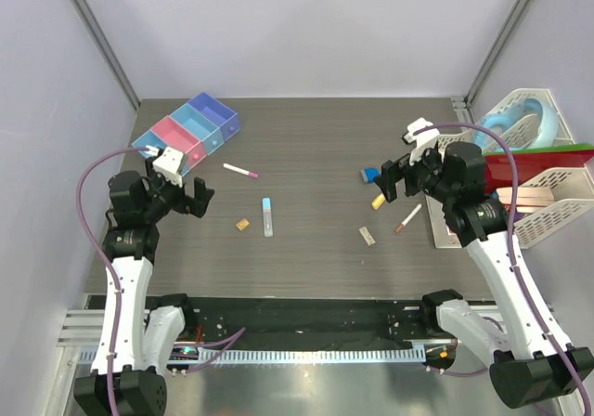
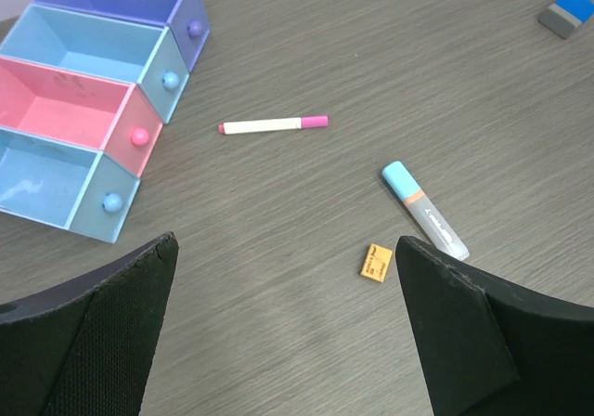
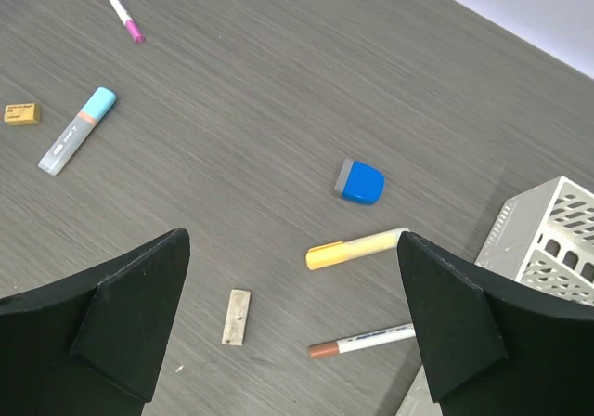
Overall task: Sort the stationery into containers
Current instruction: Move the storage box to the center of the board.
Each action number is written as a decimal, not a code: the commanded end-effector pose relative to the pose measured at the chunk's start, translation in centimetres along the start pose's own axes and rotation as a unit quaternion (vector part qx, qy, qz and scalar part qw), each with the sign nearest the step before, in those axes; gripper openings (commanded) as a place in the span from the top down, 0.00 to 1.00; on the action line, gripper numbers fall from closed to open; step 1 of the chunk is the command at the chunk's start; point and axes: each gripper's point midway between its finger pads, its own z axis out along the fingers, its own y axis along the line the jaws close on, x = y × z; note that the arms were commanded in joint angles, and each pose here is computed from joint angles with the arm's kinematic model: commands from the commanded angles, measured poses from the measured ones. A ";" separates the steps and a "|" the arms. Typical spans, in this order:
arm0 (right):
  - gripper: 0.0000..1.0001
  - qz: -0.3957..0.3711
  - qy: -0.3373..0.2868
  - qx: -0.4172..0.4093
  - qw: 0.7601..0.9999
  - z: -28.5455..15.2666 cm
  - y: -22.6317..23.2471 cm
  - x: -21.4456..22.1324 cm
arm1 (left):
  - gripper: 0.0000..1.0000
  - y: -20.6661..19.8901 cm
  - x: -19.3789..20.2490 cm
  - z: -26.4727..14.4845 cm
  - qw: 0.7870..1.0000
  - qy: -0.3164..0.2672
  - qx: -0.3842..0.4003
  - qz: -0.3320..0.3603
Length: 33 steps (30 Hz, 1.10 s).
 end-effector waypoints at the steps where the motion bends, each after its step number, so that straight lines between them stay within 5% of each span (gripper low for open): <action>1: 0.00 0.010 -0.026 -0.009 1.000 -0.5 0.4 -1.6 | 0.00 -0.3 -0.5 -0.5 1.000 0.007 0.008 -0.001; 9: 0.00 -0.031 -0.038 -0.027 0.998 -0.6 1.0 -1.0 | 0.00 2.0 -1.3 -0.3 0.999 -0.007 -0.053 -0.011; 18: 0.00 -0.027 -0.027 0.001 0.999 1.1 -0.2 0.8 | 0.08 9.8 -2.9 4.0 0.970 -0.040 -0.199 -0.135; 22: 0.00 -0.032 -0.013 0.005 0.999 1.6 -0.5 1.9 | 0.14 13.8 -0.1 9.9 0.957 0.029 -0.221 -0.184; 26: 0.00 -0.029 -0.001 -0.004 1.000 2.1 -0.3 2.8 | 0.05 17.0 -0.6 14.8 0.949 0.037 -0.236 -0.206; 33: 0.00 -0.033 -0.001 -0.008 0.999 1.9 0.1 3.1 | 0.04 19.2 0.8 22.9 0.939 0.083 -0.260 -0.210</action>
